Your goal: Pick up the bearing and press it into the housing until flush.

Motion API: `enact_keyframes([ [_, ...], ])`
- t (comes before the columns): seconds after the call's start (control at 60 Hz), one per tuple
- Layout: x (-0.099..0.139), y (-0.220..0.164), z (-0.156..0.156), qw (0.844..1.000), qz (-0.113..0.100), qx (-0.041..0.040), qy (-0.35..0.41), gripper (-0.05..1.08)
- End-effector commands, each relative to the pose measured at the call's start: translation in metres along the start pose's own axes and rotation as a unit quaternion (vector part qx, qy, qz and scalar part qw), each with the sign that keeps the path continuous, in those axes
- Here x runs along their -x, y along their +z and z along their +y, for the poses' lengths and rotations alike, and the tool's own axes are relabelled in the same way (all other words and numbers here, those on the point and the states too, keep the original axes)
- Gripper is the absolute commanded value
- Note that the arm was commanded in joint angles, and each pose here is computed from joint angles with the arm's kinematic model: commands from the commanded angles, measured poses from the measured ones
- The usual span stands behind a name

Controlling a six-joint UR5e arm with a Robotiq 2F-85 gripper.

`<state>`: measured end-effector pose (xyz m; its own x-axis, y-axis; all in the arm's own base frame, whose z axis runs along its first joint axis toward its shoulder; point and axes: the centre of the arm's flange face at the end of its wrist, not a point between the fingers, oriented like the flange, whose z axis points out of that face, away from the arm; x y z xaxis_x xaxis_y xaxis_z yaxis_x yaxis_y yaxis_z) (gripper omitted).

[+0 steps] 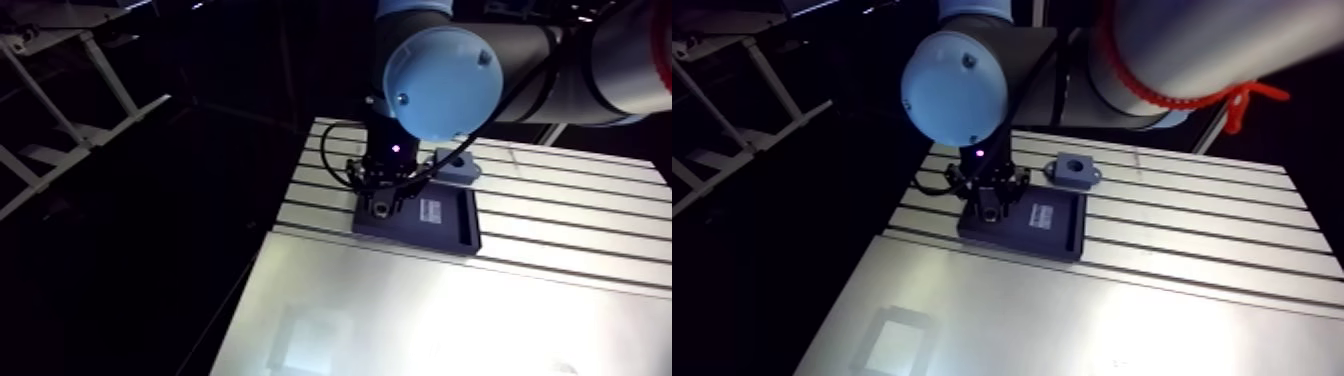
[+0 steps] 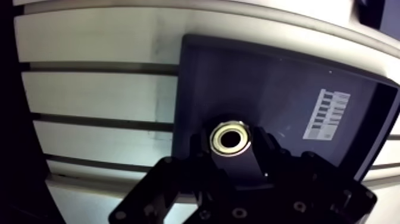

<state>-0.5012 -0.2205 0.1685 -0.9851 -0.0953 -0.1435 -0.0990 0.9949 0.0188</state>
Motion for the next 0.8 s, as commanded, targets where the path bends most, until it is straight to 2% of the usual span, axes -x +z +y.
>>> enact_keyframes([
  [0.017,0.000,0.000,0.000,1.000,0.000,0.0000,0.000,0.51],
  [0.233,0.000,0.000,0.000,1.000,0.000,0.0000,0.000,0.56],
  [0.483,0.000,-0.001,0.001,1.000,0.001,-0.0001,0.001,0.67],
  [0.8,-0.002,-0.035,0.004,1.000,0.027,-0.0002,0.003,0.73],
])
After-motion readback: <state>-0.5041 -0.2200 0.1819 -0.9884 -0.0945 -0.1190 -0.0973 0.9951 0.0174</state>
